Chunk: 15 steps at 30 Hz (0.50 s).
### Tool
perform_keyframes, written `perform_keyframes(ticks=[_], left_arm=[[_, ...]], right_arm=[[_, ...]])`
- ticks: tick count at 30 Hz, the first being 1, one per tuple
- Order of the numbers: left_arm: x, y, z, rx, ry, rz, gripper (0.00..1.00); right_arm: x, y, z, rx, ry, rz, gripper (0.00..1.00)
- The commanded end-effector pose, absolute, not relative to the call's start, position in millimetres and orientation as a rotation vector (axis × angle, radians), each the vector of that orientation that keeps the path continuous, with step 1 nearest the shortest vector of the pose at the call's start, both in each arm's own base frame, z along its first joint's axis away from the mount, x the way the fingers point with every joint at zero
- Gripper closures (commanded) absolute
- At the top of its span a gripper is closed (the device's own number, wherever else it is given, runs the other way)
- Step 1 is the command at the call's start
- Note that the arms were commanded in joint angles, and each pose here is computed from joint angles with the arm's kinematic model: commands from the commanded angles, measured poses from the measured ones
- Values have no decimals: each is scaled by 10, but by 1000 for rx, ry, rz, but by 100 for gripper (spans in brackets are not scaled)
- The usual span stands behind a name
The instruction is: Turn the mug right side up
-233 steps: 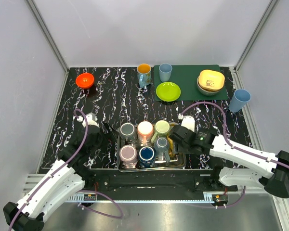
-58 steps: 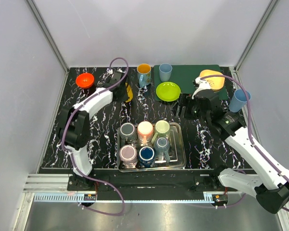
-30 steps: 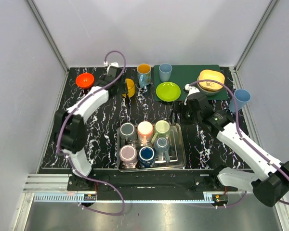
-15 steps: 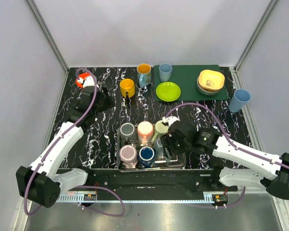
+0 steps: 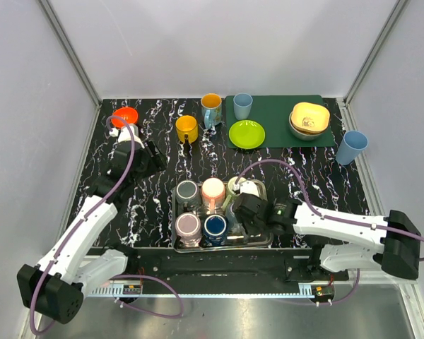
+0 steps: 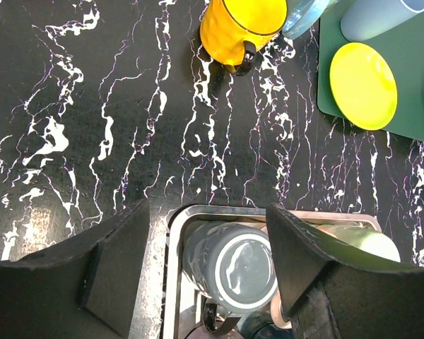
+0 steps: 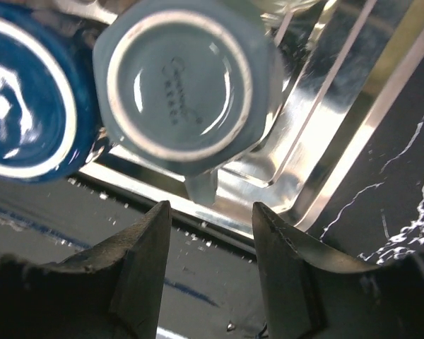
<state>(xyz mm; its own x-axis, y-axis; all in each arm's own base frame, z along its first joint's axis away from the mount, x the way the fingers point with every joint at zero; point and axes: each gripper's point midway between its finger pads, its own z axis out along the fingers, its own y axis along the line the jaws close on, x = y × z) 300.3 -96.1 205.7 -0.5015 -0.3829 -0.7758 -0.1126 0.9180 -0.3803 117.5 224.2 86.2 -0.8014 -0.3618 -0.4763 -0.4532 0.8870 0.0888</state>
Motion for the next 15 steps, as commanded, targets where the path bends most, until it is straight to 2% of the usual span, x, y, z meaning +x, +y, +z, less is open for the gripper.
perform_keyframes(ticks=[1,8,15], left_arm=[[2992,-993,2116,-340,2069,-372,31],[3004,-1023,2072,-333,2087,-380,31],[2996,-1039,2059,-331,2088,-391,32]], right_arm=[[1449,2307,891,-523,2495,184,45],[1516,2411,782,-592,2489,142,42],[1625,2532,832,-615,2423,170,47]])
